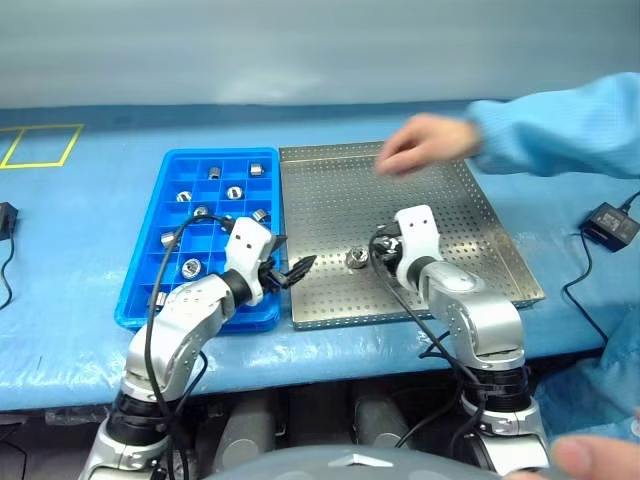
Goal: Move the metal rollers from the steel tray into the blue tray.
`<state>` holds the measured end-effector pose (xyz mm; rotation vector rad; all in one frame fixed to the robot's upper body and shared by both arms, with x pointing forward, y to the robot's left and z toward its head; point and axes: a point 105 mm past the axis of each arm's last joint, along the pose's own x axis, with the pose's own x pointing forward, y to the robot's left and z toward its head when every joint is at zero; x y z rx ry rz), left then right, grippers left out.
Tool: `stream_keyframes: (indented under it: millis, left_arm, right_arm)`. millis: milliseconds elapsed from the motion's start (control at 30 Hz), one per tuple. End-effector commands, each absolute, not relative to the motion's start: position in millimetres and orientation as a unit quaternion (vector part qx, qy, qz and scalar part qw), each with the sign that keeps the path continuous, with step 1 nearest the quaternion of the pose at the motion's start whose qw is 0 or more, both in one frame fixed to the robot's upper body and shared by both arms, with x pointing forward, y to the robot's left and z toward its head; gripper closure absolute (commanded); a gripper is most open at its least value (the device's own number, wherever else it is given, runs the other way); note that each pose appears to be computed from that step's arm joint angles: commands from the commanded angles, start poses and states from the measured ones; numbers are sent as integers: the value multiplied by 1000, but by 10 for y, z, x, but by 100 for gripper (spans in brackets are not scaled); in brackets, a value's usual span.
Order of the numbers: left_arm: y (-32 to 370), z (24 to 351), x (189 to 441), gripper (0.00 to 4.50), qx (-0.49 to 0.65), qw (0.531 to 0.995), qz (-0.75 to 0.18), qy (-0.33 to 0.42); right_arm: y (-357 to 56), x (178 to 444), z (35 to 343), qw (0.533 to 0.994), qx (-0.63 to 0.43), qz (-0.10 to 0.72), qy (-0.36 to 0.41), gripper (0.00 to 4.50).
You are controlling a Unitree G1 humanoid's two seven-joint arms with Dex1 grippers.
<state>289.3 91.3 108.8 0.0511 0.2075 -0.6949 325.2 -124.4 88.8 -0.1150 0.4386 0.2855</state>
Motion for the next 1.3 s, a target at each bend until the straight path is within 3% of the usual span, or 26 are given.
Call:
stream_keyframes:
  millis: [33,200,433,733,1000,1200,1300]
  left_arm:
    - [1174,1238,2884,87,44,951,-295,79]
    - [1496,1251,2847,87,63,966,-234,86]
    - [1639,1239,2716,87,61,972,-203,96]
    - [1729,1206,2535,87,40,979,-170,103]
    - [1671,1189,2536,87,33,980,-167,104]
    - [1544,1198,2588,87,27,977,-187,102]
    - [1422,1194,2604,87,22,972,-211,102]
  right_arm:
    - [-873,3218,1217,960,-55,225,155,279]
    - [-216,3157,1413,924,-51,364,105,279]
    - [408,3193,1465,868,-20,490,78,279]
    - [698,3394,1480,848,7,528,44,279]
    - [827,3511,1487,841,26,539,37,279]
    - [797,3598,1505,859,17,511,2,82]
    - [695,3568,1594,867,-1,498,-31,82]
